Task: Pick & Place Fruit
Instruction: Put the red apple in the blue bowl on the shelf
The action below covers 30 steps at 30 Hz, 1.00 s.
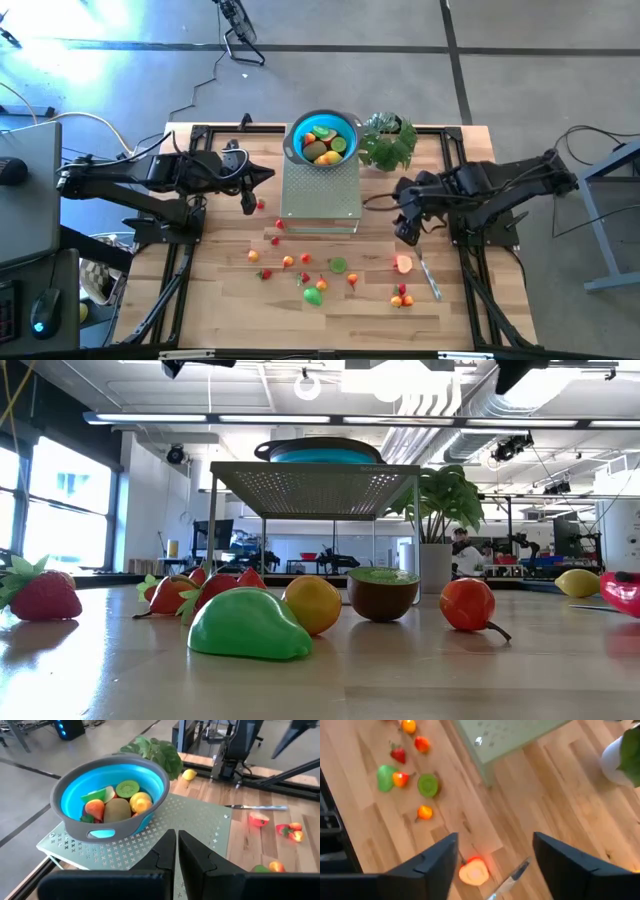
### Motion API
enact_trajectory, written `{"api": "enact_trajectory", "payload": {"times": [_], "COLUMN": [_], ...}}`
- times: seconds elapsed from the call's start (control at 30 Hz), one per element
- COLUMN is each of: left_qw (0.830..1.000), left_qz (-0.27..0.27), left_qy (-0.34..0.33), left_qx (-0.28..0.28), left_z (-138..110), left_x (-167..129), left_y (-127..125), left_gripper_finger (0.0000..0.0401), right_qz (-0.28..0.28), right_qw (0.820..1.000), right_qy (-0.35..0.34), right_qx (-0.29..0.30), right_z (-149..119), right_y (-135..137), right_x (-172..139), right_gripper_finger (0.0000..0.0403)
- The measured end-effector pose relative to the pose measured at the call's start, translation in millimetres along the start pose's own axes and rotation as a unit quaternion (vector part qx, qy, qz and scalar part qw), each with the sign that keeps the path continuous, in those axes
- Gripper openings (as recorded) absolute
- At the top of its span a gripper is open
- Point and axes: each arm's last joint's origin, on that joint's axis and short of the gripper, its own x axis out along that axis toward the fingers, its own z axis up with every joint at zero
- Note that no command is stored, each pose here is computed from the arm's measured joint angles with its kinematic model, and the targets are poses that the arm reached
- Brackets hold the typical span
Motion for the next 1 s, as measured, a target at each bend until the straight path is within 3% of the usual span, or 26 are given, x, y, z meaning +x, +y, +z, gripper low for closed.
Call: {"api": "enact_trajectory", "payload": {"times": [0.23, 0.53, 0.77, 1.0], "left_qw": [1.000, 1.000, 1.000, 1.000], "left_qz": [0.000, -0.003, -0.003, -0.003], "left_qy": [0.010, 0.028, 0.028, 0.028], "left_qx": [0.005, 0.010, 0.010, 0.010], "left_z": [-2.0, -5.4, -5.4, -5.5], "left_x": [3.6, 3.3, 3.4, 3.4], "left_y": [-1.3, -0.9, -1.0, -1.0], "left_gripper_finger": [0.0014, 0.0014, 0.0014, 0.0014], "right_qz": [-0.010, -0.010, 0.023, -0.018], "right_qw": [0.996, 0.988, 0.984, 0.954], "right_qy": [0.080, 0.152, 0.146, 0.148], "right_qx": [-0.027, -0.027, 0.103, 0.261], "right_z": [-22.2, -63.7, -80.3, -90.6], "right_y": [7.1, 4.2, -0.7, -9.3], "right_x": [32.3, 92.9, 132.5, 145.2], "right_gripper_finger": [0.0338, 0.0324, 0.0319, 0.0321]}}
